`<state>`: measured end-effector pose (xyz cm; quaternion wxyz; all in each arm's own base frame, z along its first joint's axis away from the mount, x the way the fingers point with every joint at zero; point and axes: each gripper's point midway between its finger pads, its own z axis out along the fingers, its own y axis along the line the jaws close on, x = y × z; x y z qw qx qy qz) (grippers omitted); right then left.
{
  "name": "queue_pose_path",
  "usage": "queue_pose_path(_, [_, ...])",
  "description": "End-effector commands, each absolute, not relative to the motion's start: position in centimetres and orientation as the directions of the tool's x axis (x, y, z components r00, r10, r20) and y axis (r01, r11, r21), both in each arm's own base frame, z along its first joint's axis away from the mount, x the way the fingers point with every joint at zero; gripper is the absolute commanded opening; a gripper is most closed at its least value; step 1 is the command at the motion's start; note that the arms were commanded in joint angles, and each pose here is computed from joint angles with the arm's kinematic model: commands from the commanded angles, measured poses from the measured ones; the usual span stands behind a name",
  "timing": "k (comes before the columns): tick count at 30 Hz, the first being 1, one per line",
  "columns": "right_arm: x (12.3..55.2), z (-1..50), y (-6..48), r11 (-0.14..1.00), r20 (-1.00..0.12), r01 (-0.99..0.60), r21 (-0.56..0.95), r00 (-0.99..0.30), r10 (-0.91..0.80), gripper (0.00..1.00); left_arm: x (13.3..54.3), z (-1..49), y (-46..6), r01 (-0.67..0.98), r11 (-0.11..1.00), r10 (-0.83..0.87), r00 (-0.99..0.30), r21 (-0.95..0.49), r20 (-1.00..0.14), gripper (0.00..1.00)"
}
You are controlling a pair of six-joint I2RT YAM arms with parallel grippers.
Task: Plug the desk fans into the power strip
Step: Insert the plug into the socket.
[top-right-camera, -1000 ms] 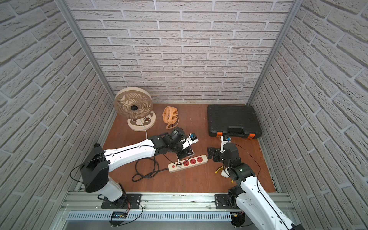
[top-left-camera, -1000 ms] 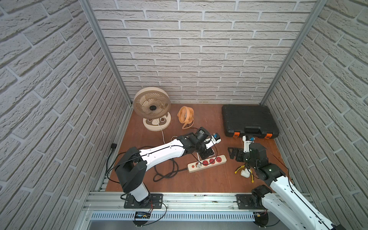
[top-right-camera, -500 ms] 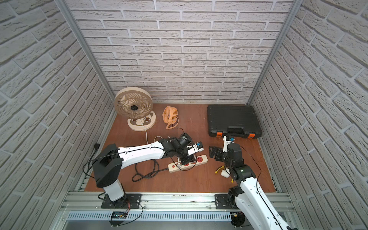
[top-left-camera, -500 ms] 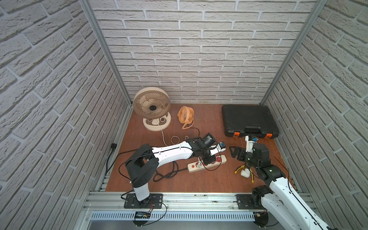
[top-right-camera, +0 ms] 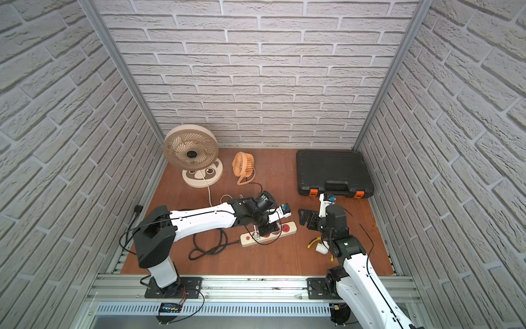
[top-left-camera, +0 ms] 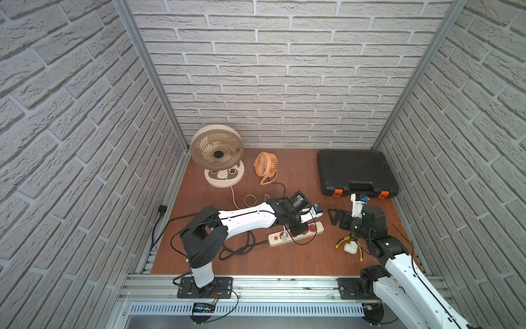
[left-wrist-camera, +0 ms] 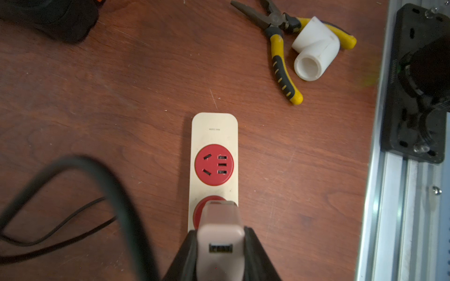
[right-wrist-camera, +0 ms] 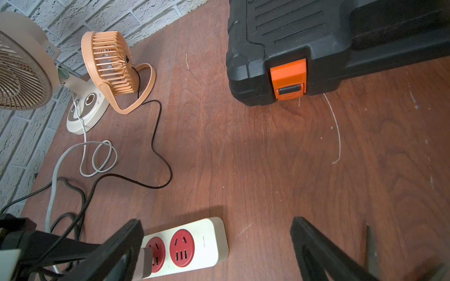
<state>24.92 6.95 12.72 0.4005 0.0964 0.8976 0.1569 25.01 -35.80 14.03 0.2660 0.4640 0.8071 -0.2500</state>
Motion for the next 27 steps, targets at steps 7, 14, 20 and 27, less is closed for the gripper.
queue_pose_path(7, [25.8, 12.8, 6.8, 0.895, -0.691, 0.029, 0.444, -0.626, 0.363, 0.99, 23.8, 11.1, -37.8, 0.934, 0.343, 0.715, -0.329, -0.101, -0.617, 0.0])
queue_pose_path(14, [25.9, 12.7, 6.3, 0.886, -0.687, 0.041, 0.461, -0.615, 0.386, 0.99, 23.6, 9.8, -37.9, 0.941, 0.332, 0.752, -0.31, -0.072, -0.582, 0.0])
queue_pose_path(20, [26.0, 12.6, 6.3, 0.881, -0.68, 0.041, 0.471, -0.619, 0.392, 0.99, 23.8, 8.9, -37.5, 0.938, 0.344, 0.765, -0.31, -0.048, -0.565, 0.0])
queue_pose_path(27, [25.9, 12.5, 6.2, 0.878, -0.676, 0.043, 0.477, -0.62, 0.398, 0.99, 23.0, 8.1, -37.5, 0.942, 0.328, 0.78, -0.311, -0.069, -0.544, 0.0])
